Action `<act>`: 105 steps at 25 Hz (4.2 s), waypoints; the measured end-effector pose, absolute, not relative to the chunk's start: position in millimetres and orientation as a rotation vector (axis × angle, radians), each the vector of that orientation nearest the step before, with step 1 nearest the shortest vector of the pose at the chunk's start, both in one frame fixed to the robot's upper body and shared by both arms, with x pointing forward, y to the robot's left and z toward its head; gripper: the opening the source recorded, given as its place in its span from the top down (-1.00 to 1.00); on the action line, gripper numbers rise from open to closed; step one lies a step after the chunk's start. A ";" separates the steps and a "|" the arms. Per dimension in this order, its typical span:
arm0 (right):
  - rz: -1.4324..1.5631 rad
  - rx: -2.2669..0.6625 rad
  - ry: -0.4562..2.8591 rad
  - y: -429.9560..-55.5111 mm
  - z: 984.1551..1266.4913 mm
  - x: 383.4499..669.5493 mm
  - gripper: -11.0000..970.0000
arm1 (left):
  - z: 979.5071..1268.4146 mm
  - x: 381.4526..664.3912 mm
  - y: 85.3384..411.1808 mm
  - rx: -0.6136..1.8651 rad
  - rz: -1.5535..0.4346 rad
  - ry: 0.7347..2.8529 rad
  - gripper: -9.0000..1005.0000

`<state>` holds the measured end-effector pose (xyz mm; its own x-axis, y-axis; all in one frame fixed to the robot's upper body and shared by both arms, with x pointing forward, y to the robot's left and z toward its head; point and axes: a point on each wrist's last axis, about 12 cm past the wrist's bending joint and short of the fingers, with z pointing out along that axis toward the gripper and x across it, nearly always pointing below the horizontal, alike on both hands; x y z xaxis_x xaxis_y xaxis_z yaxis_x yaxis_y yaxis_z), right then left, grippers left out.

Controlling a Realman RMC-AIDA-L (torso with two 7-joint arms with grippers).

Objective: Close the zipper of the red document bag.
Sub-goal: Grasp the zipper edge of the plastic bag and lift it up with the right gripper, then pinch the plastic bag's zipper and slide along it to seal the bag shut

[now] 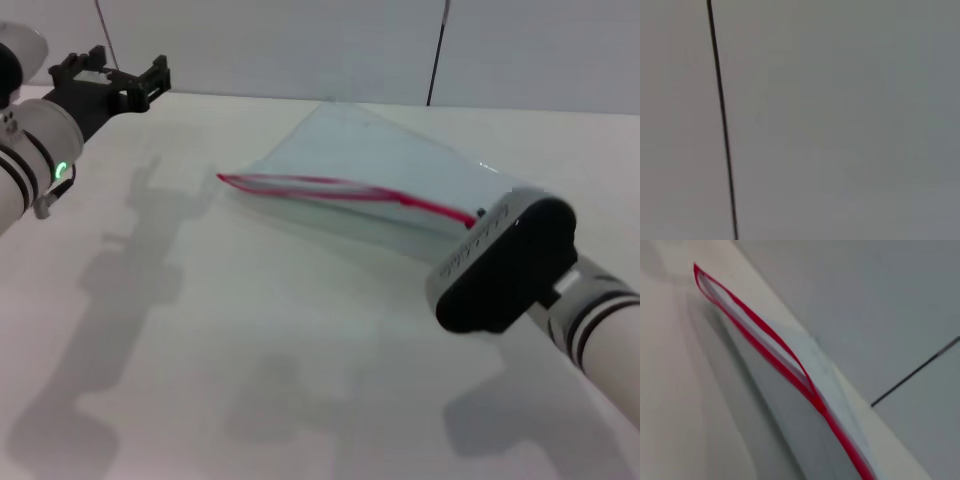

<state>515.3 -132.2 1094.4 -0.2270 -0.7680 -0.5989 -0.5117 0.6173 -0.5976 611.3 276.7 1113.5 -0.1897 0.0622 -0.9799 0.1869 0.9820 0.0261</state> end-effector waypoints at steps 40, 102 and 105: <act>-0.095 -0.970 1.852 -126.9 1131.7 541.0 0.88 | 1122.0 578.3 174.6 1.148 -0.135 1.493 -0.59; -0.097 -0.970 1.859 -127.4 1130.8 541.0 0.88 | 1119.7 578.7 143.8 1.306 0.044 1.379 -0.13; -0.097 -0.970 1.859 -127.4 1130.9 541.0 0.88 | 1120.6 579.4 142.0 1.312 0.047 1.371 -0.11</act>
